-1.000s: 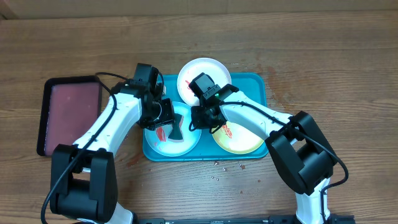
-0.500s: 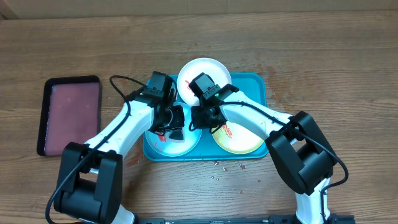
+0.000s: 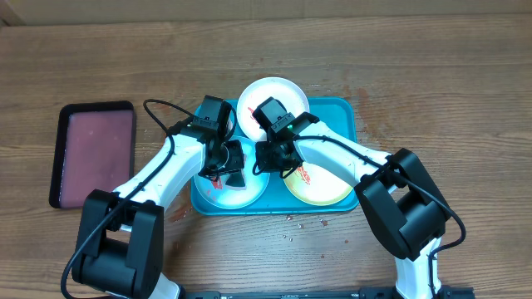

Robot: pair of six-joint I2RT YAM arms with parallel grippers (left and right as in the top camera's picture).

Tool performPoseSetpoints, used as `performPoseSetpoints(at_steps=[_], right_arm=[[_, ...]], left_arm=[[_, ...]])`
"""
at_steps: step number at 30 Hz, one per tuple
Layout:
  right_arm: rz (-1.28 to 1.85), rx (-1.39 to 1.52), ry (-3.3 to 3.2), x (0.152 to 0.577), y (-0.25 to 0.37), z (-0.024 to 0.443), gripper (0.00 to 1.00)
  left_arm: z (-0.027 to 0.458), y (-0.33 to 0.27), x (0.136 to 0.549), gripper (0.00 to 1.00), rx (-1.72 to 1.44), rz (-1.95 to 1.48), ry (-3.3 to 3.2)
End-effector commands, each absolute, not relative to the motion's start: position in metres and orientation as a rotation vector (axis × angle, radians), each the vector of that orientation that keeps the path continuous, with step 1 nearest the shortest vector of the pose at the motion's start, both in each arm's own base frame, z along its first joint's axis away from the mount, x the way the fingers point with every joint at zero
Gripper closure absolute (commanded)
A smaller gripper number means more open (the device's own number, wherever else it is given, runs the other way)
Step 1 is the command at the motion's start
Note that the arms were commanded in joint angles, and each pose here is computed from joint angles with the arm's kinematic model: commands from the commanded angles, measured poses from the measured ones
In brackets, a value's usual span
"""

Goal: Clean dirty plates on tray and stack at the side
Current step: 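Scrub the light blue plate with the sponge in the left gripper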

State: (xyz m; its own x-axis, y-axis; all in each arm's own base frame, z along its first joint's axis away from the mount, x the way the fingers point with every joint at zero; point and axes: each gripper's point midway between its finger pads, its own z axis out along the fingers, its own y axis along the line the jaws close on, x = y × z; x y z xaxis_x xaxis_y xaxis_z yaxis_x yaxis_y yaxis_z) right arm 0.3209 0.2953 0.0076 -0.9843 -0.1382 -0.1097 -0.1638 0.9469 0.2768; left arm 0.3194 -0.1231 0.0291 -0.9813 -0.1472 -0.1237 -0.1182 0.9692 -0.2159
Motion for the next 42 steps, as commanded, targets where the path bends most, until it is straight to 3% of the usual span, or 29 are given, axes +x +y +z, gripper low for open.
performPoseSetpoints(at_steps=[1, 14, 17, 20, 36, 42], right_arm=[[0.418, -0.232, 3.021, 0.317, 0.293, 0.003, 0.87], [0.417, -0.232, 3.02, 0.317, 0.293, 0.003, 0.87], [0.417, -0.232, 3.021, 0.317, 0.293, 0.003, 0.87], [0.417, -0.232, 3.021, 0.317, 0.293, 0.003, 0.87], [0.408, -0.232, 3.031, 0.315, 0.291, 0.002, 0.87], [0.407, -0.232, 3.032, 0.315, 0.291, 0.002, 0.87]], left_arm=[[0.022, -0.125, 0.313, 0.68, -0.21, -0.313, 3.005], [0.01, -0.131, 0.306, 0.7, -0.189, -0.364, 3.01], [0.01, -0.13, 0.308, 0.78, -0.191, -0.353, 3.001], [0.01, -0.125, 0.311, 0.96, -0.204, -0.312, 2.991], [0.008, -0.031, 0.304, 0.96, -0.455, 0.435, 2.842], [0.028, -0.026, 0.315, 0.96, -0.451, 0.501, 2.805]])
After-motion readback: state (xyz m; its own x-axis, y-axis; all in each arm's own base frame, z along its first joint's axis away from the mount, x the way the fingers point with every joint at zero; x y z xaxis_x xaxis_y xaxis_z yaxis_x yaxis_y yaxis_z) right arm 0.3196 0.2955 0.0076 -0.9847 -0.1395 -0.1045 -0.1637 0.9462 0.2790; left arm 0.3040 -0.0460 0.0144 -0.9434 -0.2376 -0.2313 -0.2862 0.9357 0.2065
